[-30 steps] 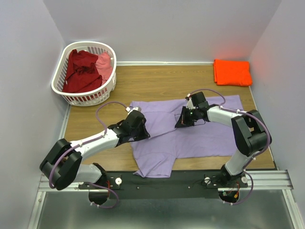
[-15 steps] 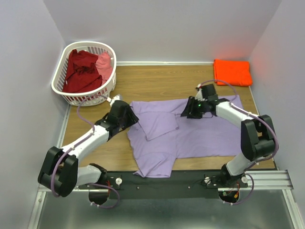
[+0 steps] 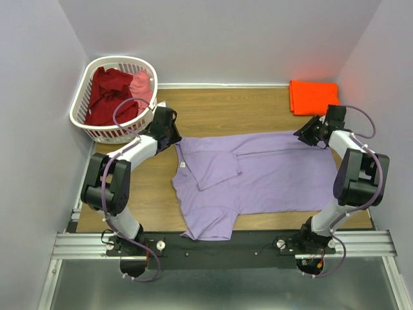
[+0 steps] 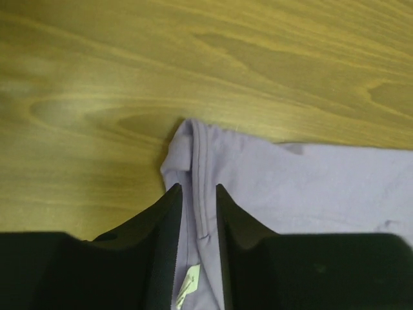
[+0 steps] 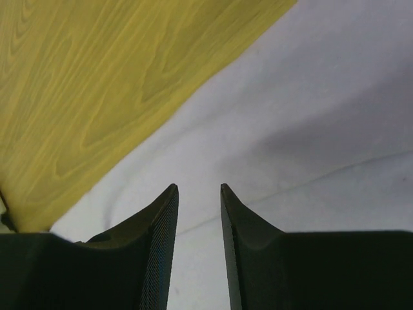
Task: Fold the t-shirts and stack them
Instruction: Fold the tshirt
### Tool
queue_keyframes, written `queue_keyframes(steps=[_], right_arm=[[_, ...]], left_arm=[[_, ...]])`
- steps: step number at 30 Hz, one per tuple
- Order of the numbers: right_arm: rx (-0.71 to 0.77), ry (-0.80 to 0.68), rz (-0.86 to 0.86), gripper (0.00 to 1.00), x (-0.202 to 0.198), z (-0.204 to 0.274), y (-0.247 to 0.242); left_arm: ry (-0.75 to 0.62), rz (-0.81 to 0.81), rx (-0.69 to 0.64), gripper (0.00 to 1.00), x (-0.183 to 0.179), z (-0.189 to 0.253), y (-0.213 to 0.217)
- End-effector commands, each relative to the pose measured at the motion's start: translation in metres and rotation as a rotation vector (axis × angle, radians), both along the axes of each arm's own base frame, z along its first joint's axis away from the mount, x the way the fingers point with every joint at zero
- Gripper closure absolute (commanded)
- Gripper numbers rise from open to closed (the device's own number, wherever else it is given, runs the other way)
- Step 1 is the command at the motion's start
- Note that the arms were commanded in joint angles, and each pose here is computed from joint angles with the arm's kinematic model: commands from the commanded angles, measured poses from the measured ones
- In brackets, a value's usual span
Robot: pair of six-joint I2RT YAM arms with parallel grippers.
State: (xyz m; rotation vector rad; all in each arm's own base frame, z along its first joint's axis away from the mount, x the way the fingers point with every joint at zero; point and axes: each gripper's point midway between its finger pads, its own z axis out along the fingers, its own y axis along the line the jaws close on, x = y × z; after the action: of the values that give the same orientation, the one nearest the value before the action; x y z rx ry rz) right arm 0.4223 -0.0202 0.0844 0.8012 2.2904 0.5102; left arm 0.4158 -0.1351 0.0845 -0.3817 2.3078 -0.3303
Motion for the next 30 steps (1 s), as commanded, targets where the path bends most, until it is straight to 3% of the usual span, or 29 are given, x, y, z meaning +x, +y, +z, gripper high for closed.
queue_keyframes(steps=[1, 11, 19, 25, 28, 30], right_arm=[[-0.001, -0.059, -0.132, 0.62, 0.03, 0.003, -0.043], [0.044, 0.0, -0.31, 0.63, 0.032, -0.052, -0.119], [0.112, 0.017, -0.37, 0.63, 0.036, -0.092, -0.139], [0.119, -0.004, -0.359, 0.63, 0.052, -0.094, -0.145], [0.142, -0.037, -0.312, 0.62, 0.065, -0.086, -0.139], [0.099, -0.065, -0.274, 0.6, 0.07, -0.072, -0.133]], left_arm=[[-0.035, -0.033, -0.01, 0.69, 0.019, 0.007, -0.01], [0.102, 0.0, 0.021, 0.78, 0.032, -0.059, 0.0], [0.124, -0.006, 0.081, 0.81, 0.075, -0.056, 0.011], [0.158, 0.01, 0.129, 0.83, 0.102, -0.066, 0.026], [0.119, 0.009, 0.126, 0.83, 0.117, -0.046, 0.023], [0.063, 0.0, 0.116, 0.75, 0.115, -0.018, 0.018]])
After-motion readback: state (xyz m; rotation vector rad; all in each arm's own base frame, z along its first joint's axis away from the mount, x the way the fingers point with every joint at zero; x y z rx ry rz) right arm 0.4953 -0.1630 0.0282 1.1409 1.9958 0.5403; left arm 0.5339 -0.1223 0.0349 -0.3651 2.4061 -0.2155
